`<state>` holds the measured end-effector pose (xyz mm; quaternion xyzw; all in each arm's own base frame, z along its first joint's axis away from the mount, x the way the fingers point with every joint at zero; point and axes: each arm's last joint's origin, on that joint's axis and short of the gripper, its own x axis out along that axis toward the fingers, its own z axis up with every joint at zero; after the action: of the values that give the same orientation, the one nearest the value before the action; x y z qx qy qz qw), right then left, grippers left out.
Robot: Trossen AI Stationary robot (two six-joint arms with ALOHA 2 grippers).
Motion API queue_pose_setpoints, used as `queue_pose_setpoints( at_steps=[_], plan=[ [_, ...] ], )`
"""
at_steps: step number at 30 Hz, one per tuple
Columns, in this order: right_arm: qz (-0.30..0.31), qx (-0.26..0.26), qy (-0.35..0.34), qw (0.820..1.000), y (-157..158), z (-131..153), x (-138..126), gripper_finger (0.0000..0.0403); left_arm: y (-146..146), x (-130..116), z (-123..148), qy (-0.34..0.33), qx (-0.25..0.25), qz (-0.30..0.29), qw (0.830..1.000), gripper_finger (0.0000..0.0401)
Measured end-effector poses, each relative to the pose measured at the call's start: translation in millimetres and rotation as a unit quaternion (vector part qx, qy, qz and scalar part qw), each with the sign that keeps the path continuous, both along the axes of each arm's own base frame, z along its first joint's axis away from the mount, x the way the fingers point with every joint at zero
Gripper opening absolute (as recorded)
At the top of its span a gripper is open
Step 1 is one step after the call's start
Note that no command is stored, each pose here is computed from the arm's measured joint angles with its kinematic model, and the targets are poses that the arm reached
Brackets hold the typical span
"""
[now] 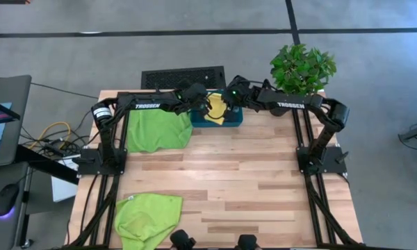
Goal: Fold microfiber towels
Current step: Put the folded yellow microfiber cloth into the blue bin
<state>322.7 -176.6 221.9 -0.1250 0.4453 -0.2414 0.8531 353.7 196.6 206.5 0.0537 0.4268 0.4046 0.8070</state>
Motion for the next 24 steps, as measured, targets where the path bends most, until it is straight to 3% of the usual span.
queue_pose_setpoints(
  at_steps=[6, 11, 15, 20, 24],
  plan=[
    [0.002, 0.000, -0.003, 1.000, 0.0, 0.4, 0.5, 0.0151, 4.4, -1.9, 0.0, -0.009, -0.009, 0.000, 1.000, 0.0144],
    [-0.005, -0.002, -0.011, 1.000, -3.0, 1.4, 0.0, 0.0205, 2.6, 1.1, 0.4, -0.029, -0.033, -0.030, 0.999, 0.0163],
    [-0.025, 0.004, -0.030, 0.999, -5.7, 7.7, -4.0, 0.0231, 1.0, 6.5, 2.7, -0.048, -0.053, -0.109, 0.992, 0.0164],
    [-0.025, -0.001, -0.052, 0.998, 4.2, 34.1, -15.8, 0.0239, 7.1, 9.4, 7.8, -0.079, -0.062, -0.229, 0.968, 0.0164],
    [-0.015, -0.001, -0.077, 0.997, 21.6, 57.2, -24.3, 0.0240, 19.3, 8.1, 1.0, -0.084, -0.060, -0.233, 0.967, 0.0165]
  ],
)
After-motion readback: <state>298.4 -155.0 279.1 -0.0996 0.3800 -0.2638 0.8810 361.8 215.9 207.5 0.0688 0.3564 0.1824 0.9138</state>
